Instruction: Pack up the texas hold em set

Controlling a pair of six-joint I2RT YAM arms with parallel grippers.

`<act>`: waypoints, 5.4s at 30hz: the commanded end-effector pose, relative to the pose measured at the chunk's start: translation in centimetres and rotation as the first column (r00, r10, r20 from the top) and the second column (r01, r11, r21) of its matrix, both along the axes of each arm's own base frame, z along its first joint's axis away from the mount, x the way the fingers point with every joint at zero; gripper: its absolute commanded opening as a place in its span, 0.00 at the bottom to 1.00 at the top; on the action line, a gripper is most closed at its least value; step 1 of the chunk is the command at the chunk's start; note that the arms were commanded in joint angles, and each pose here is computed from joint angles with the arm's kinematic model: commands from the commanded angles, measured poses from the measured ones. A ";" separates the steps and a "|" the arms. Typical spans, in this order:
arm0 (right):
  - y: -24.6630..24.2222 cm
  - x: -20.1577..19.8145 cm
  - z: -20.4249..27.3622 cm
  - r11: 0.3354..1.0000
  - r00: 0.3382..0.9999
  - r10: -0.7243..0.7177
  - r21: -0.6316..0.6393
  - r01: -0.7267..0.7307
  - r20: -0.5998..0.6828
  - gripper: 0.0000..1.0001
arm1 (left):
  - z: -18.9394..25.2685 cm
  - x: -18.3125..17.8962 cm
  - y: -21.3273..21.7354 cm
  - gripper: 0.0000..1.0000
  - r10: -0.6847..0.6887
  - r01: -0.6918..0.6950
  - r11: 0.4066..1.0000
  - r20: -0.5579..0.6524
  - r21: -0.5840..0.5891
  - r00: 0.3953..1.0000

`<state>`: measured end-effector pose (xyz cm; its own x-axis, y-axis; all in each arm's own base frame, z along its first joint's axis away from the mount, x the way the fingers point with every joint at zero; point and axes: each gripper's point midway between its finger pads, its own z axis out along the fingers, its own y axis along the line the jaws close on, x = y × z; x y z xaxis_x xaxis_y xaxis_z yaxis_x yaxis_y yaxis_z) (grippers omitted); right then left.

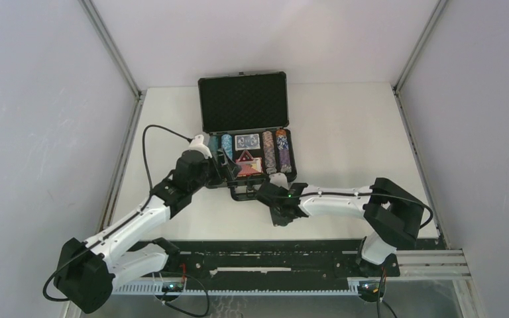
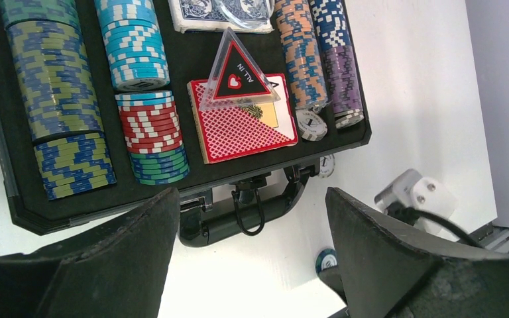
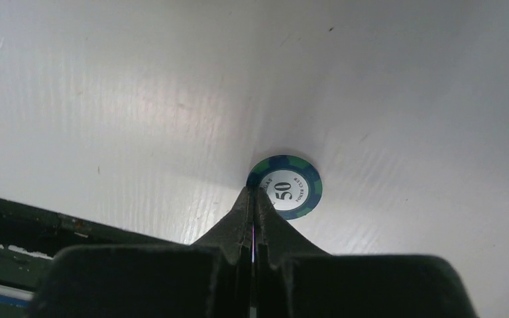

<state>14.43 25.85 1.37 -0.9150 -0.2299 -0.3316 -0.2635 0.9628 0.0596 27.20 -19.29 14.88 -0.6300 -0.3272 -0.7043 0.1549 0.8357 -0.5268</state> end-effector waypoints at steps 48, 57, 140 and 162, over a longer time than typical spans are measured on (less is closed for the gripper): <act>2.9 -3.7 -1.1 0.996 0.995 0.087 0.019 -0.086 -0.054 0.00 | 0.3 -0.1 0.2 0.85 0.019 -0.018 1.000 0.023 -0.017 1.000; 4.1 -4.5 -0.6 0.993 0.992 0.114 0.034 -0.113 -0.048 0.00 | 0.5 -0.1 0.3 0.85 0.020 -0.020 1.000 0.026 -0.018 0.999; 6.0 -1.0 1.0 0.988 0.990 0.139 0.063 -0.141 0.031 0.00 | 0.1 -0.1 -0.2 0.85 -0.001 0.001 1.000 0.006 -0.018 1.000; 2.5 -0.9 7.7 0.899 0.924 0.291 0.261 -0.352 0.247 0.84 | 0.2 0.0 0.3 0.85 0.024 -0.024 1.000 0.017 -0.005 1.000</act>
